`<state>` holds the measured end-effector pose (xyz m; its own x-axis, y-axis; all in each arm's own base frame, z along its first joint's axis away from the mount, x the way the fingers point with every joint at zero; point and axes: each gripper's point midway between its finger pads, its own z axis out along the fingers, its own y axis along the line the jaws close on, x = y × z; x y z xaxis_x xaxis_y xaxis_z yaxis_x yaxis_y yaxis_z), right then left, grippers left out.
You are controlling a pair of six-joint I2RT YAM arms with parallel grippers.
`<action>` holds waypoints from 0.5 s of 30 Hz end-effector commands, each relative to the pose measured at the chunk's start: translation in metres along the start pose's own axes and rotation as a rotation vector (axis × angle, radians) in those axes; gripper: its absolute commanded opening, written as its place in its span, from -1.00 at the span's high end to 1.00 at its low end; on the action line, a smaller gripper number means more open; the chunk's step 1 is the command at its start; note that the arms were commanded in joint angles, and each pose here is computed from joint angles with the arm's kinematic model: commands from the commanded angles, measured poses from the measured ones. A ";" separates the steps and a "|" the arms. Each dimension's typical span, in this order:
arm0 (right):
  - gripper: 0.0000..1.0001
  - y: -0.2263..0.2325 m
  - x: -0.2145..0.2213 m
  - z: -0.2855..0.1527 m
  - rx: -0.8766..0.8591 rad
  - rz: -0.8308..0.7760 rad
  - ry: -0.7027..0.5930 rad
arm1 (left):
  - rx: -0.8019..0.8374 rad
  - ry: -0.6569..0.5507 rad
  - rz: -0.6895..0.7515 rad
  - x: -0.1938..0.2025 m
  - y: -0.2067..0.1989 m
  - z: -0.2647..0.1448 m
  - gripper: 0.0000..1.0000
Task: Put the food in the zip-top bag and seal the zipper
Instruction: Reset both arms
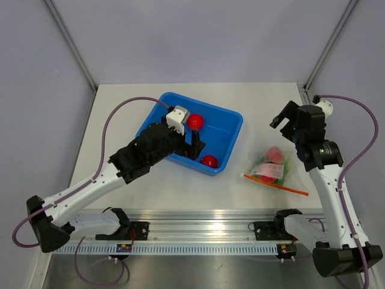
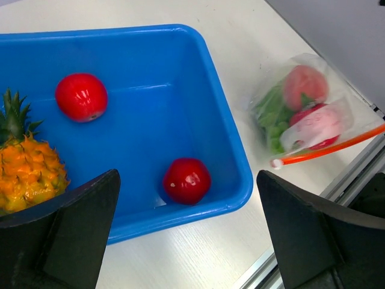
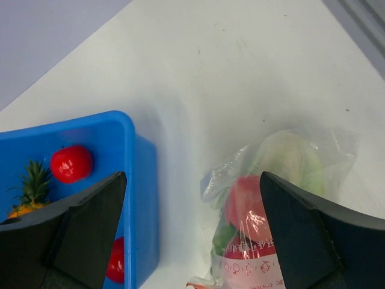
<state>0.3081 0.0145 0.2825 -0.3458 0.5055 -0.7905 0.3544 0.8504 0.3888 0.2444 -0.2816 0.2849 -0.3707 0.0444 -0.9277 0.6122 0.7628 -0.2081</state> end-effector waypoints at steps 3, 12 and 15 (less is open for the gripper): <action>-0.99 -0.045 -0.017 -0.023 0.222 0.028 -0.093 | -0.020 -0.053 -0.007 -0.022 0.004 -0.012 -0.98; -0.99 -0.057 -0.022 -0.048 0.248 0.053 -0.134 | -0.031 -0.037 -0.015 -0.013 0.007 -0.012 -0.98; -0.99 -0.057 -0.027 -0.055 0.233 0.057 -0.163 | -0.033 -0.041 -0.016 -0.012 0.007 -0.011 -0.98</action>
<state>0.2563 -0.0286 0.2836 -0.2706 0.5076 -0.8180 0.5466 0.7805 0.3035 0.2414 -0.2732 0.2808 -0.3859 0.0608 -0.9205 0.5992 0.7752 -0.2001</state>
